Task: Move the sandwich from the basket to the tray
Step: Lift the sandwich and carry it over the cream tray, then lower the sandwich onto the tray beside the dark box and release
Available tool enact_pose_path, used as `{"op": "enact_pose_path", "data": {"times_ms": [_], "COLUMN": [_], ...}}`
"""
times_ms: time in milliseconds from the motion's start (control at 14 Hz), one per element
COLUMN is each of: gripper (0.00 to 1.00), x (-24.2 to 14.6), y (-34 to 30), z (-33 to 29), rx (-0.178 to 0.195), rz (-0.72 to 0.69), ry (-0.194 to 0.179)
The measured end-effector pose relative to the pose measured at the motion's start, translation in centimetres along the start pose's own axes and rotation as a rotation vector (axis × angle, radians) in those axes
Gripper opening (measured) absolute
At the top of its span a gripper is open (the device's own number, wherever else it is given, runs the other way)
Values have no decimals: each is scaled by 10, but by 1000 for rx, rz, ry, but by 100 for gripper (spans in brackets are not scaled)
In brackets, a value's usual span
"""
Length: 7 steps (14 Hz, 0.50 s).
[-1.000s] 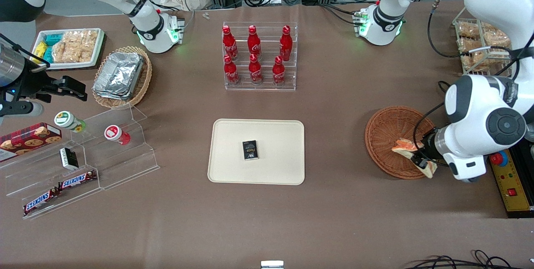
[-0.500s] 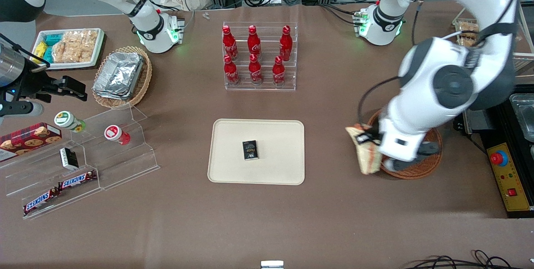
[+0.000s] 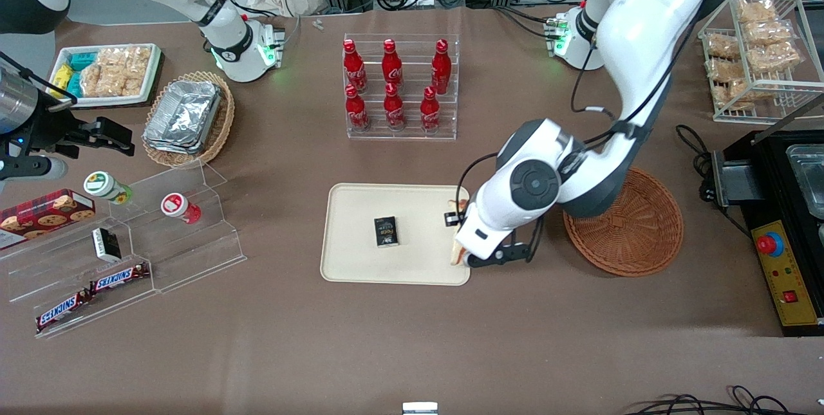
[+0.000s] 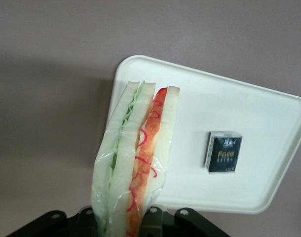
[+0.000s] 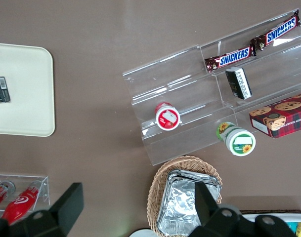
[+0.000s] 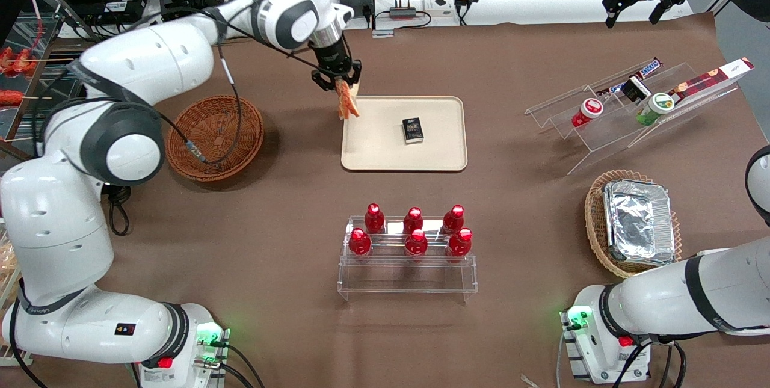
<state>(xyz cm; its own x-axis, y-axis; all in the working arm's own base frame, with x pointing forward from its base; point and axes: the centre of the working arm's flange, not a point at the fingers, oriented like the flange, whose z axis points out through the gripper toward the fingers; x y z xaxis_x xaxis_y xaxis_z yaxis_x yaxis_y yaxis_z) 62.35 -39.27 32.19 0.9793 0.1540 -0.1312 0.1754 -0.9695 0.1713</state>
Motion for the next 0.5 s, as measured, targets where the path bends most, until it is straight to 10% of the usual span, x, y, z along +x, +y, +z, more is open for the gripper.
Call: {"op": "enact_pose_path", "data": {"times_ms": [500], "gripper": [20], "x": [-8], "y": [7], "z": [97], "rx": [75], "rz": [77], "ry": [-29]}}
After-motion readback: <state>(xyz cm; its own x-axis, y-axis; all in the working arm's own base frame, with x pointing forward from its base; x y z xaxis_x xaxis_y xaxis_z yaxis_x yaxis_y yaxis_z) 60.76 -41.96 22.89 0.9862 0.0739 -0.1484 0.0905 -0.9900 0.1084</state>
